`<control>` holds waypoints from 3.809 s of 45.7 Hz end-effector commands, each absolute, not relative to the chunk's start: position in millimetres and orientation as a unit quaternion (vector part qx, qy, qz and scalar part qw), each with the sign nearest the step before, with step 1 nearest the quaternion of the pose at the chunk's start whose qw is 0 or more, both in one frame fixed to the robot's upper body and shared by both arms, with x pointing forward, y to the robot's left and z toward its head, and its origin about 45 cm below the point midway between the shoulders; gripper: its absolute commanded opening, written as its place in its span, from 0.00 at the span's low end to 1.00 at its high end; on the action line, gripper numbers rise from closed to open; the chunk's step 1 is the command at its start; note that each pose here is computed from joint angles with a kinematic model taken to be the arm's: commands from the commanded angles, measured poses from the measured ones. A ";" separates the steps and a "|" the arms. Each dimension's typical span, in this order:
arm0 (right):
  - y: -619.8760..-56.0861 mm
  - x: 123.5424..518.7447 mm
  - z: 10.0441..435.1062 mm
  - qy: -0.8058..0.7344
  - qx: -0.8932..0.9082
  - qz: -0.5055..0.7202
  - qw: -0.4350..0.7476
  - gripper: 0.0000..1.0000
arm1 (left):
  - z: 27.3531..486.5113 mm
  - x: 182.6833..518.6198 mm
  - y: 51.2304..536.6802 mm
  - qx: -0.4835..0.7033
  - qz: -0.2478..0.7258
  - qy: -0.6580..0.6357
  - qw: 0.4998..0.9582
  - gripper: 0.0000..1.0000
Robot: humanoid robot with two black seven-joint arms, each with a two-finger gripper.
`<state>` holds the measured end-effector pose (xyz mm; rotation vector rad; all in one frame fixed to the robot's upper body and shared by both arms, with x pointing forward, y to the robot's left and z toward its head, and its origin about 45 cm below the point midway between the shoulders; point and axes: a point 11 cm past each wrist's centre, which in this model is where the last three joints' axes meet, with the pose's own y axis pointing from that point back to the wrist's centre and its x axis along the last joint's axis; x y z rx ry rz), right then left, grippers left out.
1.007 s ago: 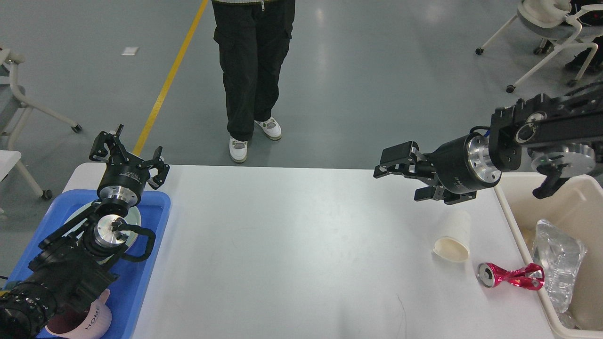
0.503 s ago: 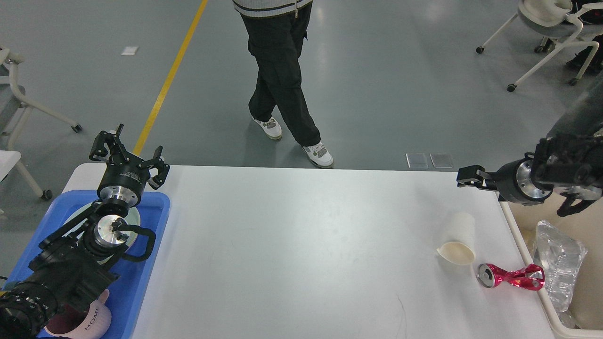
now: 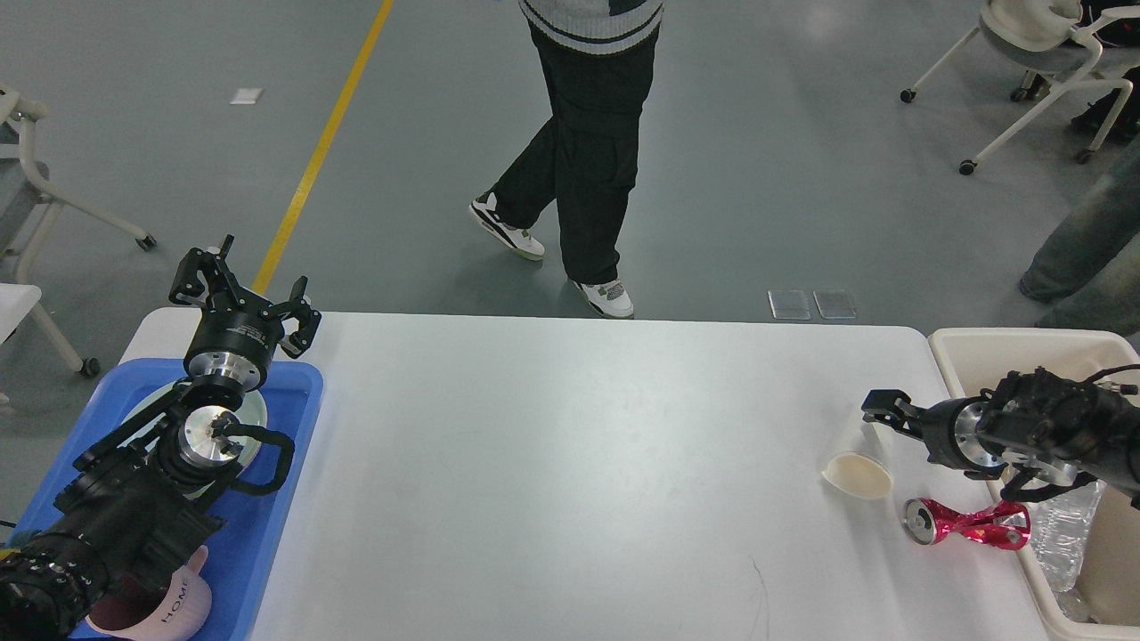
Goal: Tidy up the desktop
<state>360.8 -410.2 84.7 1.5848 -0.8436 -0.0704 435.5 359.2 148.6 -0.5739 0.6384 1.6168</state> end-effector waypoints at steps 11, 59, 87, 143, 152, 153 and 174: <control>-386.8 348.8 57.9 -0.366 0.701 -0.034 0.612 1.00 | 148.5 435.5 359.1 -0.248 0.700 0.276 0.610 0.96; -285.6 390.0 294.4 -0.315 0.810 0.033 0.493 0.00 | 148.7 435.5 359.3 -0.249 0.700 0.276 0.609 0.96; -419.4 436.4 278.8 -0.398 0.683 0.073 0.608 0.00 | 148.7 435.5 359.3 -0.249 0.700 0.276 0.609 0.96; -556.0 380.6 149.0 -0.510 0.450 0.117 0.723 1.00 | 148.5 435.5 359.1 -0.248 0.700 0.276 0.610 0.96; -509.8 437.3 190.7 -0.533 0.494 0.135 0.674 1.00 | 148.7 435.5 359.3 -0.249 0.700 0.276 0.609 0.96; -501.5 443.3 195.5 -0.531 0.505 0.132 0.668 1.00 | 148.5 435.5 359.1 -0.248 0.700 0.276 0.610 0.96; -262.3 405.4 272.4 -0.336 0.767 0.060 0.543 1.00 | 148.5 435.5 359.1 -0.248 0.700 0.276 0.610 0.96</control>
